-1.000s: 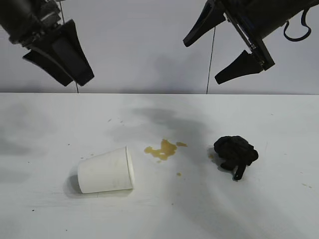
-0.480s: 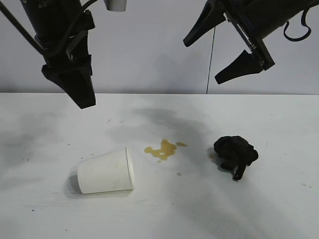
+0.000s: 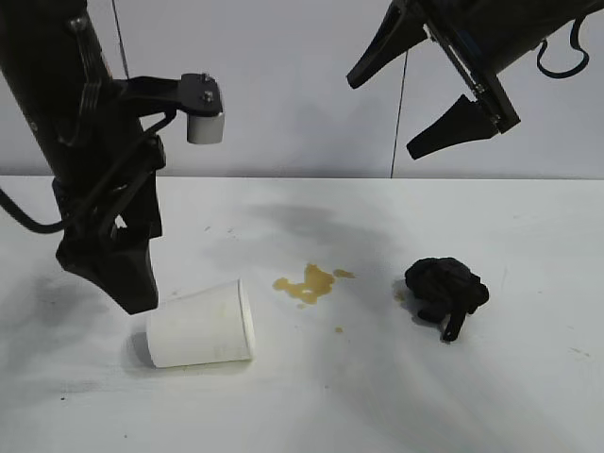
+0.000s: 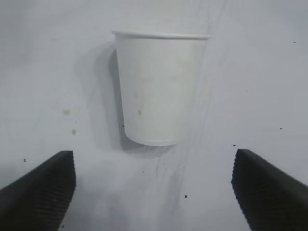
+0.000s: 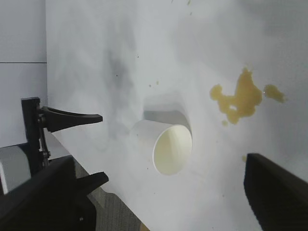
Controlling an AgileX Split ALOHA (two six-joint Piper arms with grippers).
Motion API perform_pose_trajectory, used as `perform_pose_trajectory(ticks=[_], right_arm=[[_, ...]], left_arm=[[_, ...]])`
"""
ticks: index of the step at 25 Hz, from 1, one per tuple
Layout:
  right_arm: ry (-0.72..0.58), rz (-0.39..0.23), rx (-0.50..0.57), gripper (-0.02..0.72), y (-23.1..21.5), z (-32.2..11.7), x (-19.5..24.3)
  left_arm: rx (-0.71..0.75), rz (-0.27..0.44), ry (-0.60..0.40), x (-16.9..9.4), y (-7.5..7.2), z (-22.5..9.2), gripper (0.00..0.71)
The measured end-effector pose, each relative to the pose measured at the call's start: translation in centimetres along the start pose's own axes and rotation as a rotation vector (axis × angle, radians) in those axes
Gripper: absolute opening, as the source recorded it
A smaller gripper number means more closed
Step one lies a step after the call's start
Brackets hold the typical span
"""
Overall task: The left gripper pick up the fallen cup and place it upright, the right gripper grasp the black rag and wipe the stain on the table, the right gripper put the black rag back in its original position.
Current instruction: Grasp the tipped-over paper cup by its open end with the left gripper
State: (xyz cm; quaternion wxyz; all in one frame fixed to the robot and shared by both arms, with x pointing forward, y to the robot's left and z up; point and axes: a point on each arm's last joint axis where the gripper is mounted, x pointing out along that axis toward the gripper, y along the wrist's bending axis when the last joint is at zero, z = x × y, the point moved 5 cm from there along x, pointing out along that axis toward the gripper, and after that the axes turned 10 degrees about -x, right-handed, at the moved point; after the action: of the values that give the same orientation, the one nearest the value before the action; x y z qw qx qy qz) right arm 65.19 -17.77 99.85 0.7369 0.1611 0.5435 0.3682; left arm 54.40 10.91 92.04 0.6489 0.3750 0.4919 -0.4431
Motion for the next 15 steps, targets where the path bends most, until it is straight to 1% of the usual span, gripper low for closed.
perform_pose_trajectory(ticks=[5, 9, 12, 15], right_arm=[[0.0, 0.0, 0.0, 0.65, 0.0, 0.0, 0.0], [0.0, 0.0, 0.0, 0.65, 0.0, 0.0, 0.0], [0.0, 0.0, 0.0, 0.65, 0.0, 0.0, 0.0], [0.0, 0.0, 0.0, 0.65, 0.0, 0.0, 0.0]], left_arm=[[-0.061, 0.032, -0.057, 0.0, 0.5, 0.8, 0.636], [-0.078, 0.039, -0.064, 0.1, 0.6, 0.8, 0.636], [-0.12, 0.003, -0.026, 1.2, 0.3, 0.4, 0.636], [-0.152, -0.064, 0.057, 3.8, -0.2, -0.5, 0.636]])
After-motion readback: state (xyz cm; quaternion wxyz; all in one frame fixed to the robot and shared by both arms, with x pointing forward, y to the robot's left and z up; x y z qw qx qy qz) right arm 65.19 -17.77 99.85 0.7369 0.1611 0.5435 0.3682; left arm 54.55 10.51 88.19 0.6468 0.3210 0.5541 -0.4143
